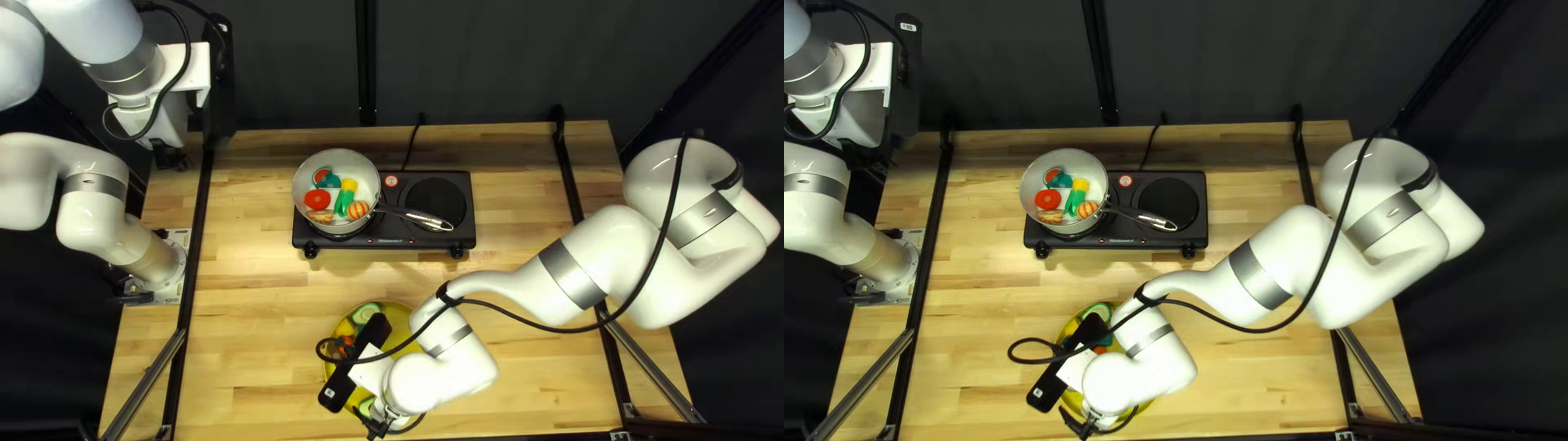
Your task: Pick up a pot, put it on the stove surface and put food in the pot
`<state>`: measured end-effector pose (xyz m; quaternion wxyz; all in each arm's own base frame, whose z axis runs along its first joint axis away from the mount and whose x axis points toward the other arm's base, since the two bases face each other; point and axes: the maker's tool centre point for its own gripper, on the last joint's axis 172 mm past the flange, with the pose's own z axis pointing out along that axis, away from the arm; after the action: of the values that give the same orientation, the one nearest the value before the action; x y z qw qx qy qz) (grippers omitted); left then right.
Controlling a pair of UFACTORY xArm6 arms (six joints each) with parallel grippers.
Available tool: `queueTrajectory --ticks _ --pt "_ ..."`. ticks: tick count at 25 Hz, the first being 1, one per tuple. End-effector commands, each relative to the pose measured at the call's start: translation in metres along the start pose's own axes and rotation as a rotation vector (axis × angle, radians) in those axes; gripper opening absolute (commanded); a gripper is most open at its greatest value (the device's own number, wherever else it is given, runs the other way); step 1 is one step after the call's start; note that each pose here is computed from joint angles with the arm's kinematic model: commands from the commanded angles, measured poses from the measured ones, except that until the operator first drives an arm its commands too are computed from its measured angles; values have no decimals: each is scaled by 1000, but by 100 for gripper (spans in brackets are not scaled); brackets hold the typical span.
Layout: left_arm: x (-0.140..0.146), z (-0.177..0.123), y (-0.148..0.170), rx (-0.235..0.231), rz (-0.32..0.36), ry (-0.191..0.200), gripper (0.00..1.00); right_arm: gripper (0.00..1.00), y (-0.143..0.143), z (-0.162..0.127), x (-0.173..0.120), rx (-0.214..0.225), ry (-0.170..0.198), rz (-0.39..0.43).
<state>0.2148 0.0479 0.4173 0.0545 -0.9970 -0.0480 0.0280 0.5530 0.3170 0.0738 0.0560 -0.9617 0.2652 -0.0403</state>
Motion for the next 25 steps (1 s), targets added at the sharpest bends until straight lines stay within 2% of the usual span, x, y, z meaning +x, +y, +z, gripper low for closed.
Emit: queueTrajectory --ticks 1,4,10,20,25 --pt "0 0 0 0 0 0 100 100 -6 5 -5 -26 15 0" --pt "0 0 0 0 0 0 100 100 -15 10 -4 -54 15 -18" --pt "0 0 0 0 0 0 100 100 -29 24 -11 -114 -8 -79" --pt "0 0 0 0 0 0 100 100 -16 33 -4 -200 -35 -79" --pt "0 0 0 0 0 0 100 100 -7 36 -6 -226 -49 -86"
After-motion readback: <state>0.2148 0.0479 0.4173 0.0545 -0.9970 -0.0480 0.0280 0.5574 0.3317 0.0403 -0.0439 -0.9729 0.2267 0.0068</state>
